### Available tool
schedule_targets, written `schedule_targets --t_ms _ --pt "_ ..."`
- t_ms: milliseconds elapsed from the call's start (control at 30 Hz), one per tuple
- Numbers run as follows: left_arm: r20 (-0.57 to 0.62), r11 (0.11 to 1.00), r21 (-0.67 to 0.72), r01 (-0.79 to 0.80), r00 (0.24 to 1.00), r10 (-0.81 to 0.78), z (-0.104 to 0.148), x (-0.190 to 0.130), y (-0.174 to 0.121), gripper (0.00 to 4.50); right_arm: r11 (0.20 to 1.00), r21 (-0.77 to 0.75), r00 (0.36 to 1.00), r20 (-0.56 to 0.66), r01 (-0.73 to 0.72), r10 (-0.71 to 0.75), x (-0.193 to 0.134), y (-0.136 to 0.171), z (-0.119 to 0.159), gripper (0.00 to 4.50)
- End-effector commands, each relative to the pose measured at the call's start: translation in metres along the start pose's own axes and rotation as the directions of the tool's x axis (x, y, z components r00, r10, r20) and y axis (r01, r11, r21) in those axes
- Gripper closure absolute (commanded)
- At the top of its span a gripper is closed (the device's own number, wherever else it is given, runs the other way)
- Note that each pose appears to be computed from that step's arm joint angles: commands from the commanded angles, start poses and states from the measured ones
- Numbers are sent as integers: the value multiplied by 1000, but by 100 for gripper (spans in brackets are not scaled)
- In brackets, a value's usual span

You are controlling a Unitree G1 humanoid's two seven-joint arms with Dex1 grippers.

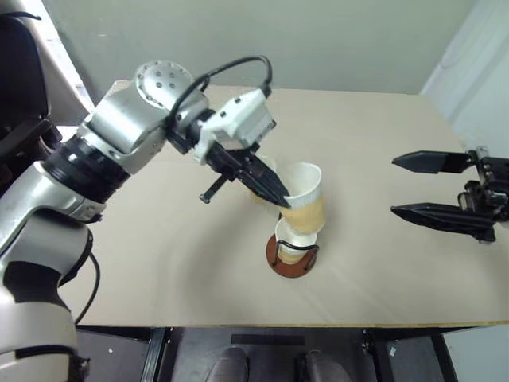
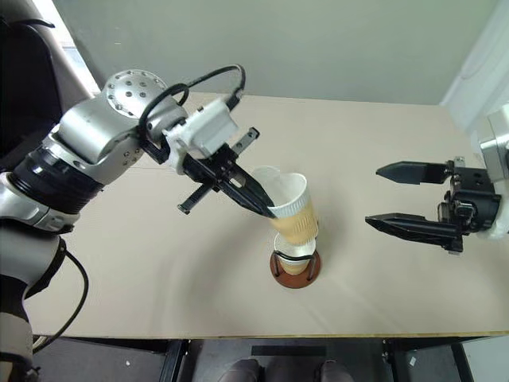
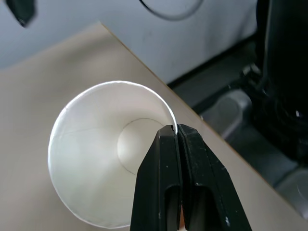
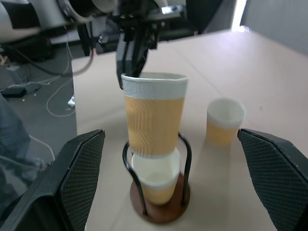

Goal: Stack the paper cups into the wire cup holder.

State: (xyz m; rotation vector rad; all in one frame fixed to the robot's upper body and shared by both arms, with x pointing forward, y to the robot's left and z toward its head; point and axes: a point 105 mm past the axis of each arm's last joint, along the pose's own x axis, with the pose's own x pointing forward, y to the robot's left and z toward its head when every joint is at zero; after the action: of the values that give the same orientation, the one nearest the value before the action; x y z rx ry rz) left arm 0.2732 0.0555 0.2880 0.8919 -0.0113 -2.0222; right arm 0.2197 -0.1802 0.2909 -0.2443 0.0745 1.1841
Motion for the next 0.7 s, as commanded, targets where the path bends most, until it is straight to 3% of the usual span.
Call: schedule_targets --t_ms 33,300,700 --pt "-33 995 83 48 998 -46 9 -1 -2 444 998 -49 999 -15 39 -40 -13 4 8 0" --pt "-126 983 152 99 989 -80 -6 9 1 444 997 -52 998 -16 54 -55 -16 8 7 0" --pt "-173 979 161 121 980 -93 -16 14 2 444 997 -45 998 -19 61 -62 -14 7 3 0"
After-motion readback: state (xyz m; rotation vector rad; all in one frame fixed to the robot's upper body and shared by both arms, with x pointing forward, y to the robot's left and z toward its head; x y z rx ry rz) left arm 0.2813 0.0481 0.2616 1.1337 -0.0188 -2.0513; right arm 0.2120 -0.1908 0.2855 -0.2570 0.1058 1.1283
